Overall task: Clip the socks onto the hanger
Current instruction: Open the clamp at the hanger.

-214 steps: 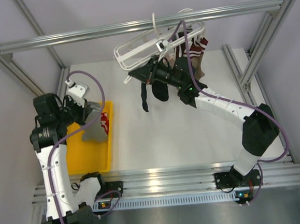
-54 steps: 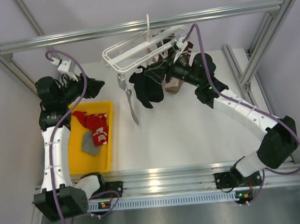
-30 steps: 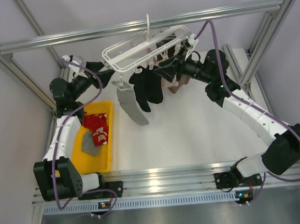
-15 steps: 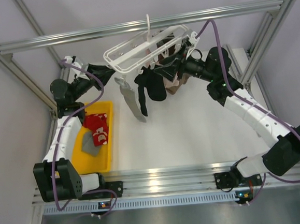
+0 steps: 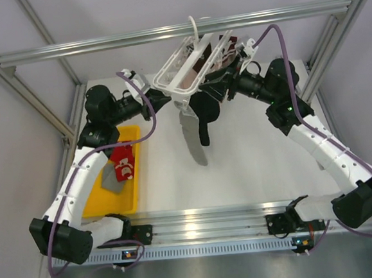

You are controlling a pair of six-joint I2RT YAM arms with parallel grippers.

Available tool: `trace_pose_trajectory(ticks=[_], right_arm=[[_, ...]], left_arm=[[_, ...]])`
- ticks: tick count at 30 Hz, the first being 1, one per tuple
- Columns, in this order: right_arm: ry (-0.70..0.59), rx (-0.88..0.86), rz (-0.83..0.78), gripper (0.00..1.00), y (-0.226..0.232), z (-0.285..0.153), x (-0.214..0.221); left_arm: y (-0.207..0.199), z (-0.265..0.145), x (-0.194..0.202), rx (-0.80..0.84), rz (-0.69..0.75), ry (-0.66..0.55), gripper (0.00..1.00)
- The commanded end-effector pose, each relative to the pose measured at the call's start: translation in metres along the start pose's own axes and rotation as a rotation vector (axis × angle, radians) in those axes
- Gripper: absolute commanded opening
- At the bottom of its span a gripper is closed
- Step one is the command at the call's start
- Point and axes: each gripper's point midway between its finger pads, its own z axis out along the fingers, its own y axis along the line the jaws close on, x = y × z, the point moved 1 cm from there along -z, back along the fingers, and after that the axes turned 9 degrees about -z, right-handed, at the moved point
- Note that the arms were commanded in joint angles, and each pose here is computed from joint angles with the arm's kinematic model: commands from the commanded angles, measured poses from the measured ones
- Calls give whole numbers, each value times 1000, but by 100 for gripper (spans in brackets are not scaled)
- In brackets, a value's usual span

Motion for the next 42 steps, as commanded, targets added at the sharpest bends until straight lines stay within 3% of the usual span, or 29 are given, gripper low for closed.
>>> trace_pose_trajectory(ticks=[1, 10, 21, 32, 42], right_arm=[[-89, 38, -68, 49, 0, -15, -43], [-133, 102, -98, 33, -6, -40, -67], [3, 296, -150, 34, -49, -77, -47], [-43, 302, -189, 49, -52, -87, -69], [-77, 297, -187, 50, -37, -106, -85]], left_arm=[[-15, 10, 10, 1, 9, 104, 0], [-60, 46, 14, 94, 66, 242, 0], [-75, 36, -22, 121, 126, 155, 0], [-121, 65, -31, 303, 158, 125, 0], [-136, 83, -29, 301, 178, 142, 0]])
